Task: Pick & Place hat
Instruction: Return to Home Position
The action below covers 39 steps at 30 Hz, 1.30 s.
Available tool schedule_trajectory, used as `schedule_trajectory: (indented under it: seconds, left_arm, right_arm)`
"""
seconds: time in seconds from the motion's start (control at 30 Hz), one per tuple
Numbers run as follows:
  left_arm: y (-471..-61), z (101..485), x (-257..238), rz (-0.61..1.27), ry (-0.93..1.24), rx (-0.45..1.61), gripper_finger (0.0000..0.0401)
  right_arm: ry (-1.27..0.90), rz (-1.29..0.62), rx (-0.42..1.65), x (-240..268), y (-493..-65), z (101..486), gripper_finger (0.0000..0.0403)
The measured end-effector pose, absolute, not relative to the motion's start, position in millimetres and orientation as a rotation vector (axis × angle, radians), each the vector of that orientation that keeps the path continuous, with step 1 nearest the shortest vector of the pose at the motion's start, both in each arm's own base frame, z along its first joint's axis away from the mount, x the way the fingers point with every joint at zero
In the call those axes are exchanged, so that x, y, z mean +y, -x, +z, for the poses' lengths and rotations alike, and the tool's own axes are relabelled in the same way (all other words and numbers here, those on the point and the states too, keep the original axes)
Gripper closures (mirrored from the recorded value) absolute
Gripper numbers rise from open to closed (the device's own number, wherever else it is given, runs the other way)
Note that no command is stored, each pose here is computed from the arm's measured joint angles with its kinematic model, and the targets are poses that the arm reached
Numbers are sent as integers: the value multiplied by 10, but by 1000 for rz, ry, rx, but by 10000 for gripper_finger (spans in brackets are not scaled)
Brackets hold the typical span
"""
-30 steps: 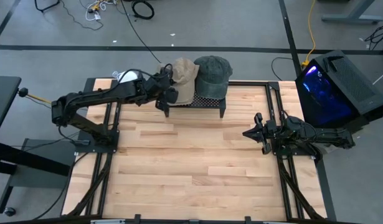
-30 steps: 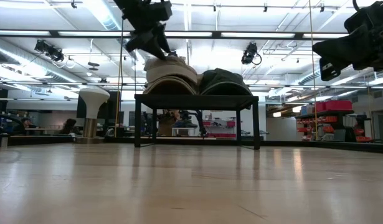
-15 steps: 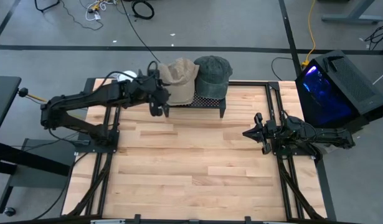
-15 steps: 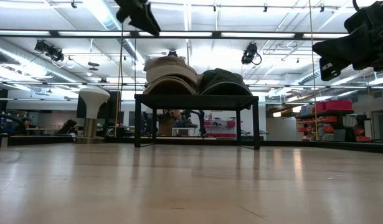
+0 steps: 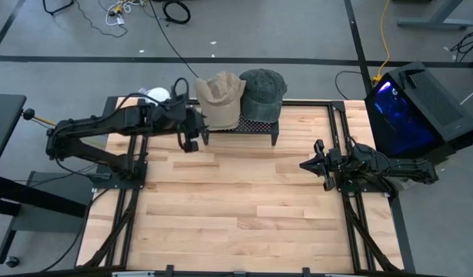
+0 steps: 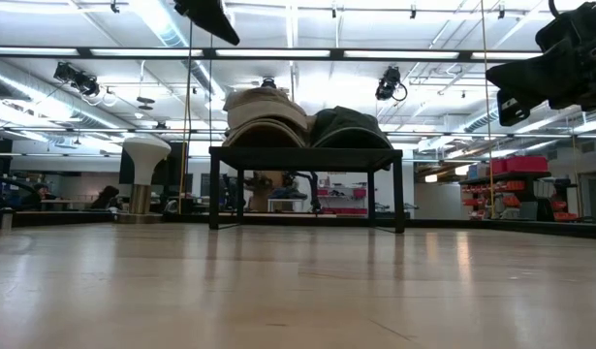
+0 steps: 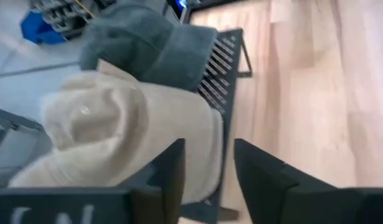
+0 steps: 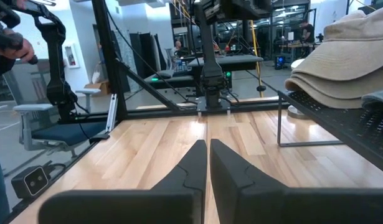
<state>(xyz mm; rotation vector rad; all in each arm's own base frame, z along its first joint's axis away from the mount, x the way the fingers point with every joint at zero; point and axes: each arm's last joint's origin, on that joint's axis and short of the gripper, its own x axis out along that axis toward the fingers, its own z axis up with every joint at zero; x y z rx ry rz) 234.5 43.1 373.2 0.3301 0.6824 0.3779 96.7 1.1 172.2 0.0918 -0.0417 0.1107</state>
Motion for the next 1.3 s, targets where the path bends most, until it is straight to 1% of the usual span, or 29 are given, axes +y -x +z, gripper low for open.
schedule_trajectory:
  seconds: [0.23,0.43,0.6,0.7,0.9,1.1,1.3]
  left_arm:
    - [-2328,3682,315,344,-250,717,337]
    - [-2424,3586,186,196,-214,755,392]
    - [-2513,3462,89,171,-170,755,395]
    - [-2565,3245,41,161,-151,734,397]
    - [-2532,2859,-63,91,-136,737,398]
    - [-2473,2568,-171,25,-136,693,398]
    - [-2450,2435,-191,9,-166,689,399]
  right_arm:
    - [-92,111,-42,11,-967,1722,378]
    - [-92,111,-42,10,-967,1722,378]
    - [-92,110,-42,10,-967,1722,378]
    - [-92,111,-42,11,-967,1722,378]
    - [-92,110,-42,10,-967,1722,378]
    - [-92,111,-42,10,-967,1722,378]
    - [-92,110,-42,10,-967,1722,378]
